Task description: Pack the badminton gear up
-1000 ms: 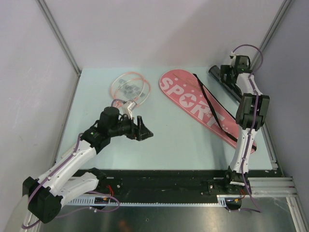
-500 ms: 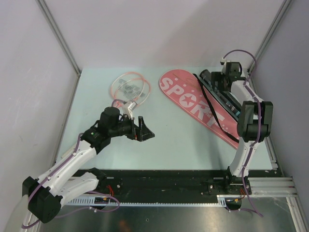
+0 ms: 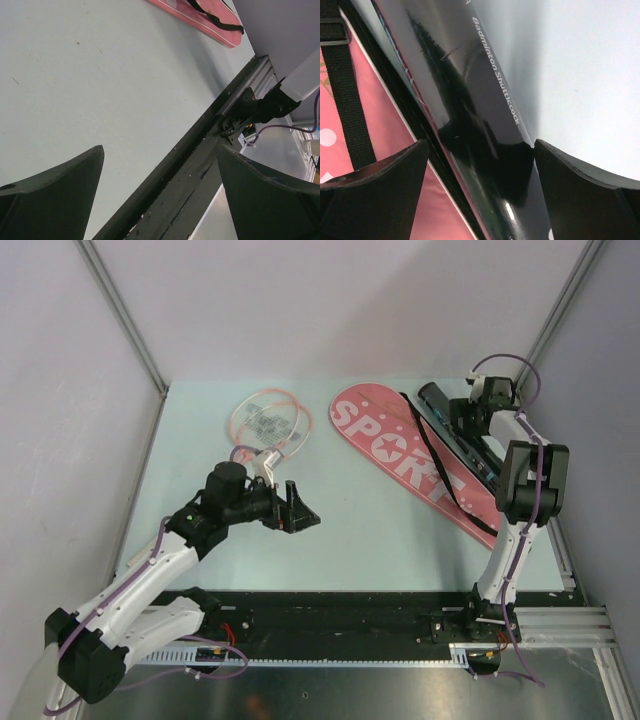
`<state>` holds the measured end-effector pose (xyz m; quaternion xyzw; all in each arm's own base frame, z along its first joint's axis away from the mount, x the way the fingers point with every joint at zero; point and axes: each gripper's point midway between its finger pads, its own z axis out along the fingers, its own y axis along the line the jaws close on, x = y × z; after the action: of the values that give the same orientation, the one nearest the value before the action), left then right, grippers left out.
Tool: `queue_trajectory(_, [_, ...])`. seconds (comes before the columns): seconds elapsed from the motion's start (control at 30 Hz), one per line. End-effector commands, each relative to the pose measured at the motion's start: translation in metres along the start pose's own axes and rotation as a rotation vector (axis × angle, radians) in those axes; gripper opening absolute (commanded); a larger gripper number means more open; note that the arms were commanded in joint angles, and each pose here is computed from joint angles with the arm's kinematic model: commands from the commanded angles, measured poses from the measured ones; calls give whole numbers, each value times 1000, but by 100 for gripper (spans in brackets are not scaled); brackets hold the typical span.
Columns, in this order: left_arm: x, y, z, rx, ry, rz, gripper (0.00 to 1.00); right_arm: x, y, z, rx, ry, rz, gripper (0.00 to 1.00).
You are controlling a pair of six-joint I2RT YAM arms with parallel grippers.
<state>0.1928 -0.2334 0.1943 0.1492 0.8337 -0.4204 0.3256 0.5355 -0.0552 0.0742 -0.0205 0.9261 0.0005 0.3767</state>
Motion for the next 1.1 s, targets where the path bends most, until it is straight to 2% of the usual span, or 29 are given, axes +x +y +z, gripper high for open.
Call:
queue_trajectory(0.0, [-16, -21, -7, 65, -43, 38, 100, -5, 15, 8, -94, -18, -67, 90])
queue_trajectory(0.23, [-15, -22, -9, 69, -49, 37, 100, -11, 13, 7, -69, -35, -82, 91])
queue_trajectory(0.5, [-15, -23, -10, 72, -50, 39, 100, -32, 3, -5, 27, -85, -119, 100])
queue_trajectory(0.77, [-16, -23, -10, 72, -53, 42, 100, -59, 6, -30, 48, -145, -124, 100])
queue_trajectory(1.07, [-15, -25, -11, 80, -51, 45, 100, -71, 10, -44, 67, -164, -120, 100])
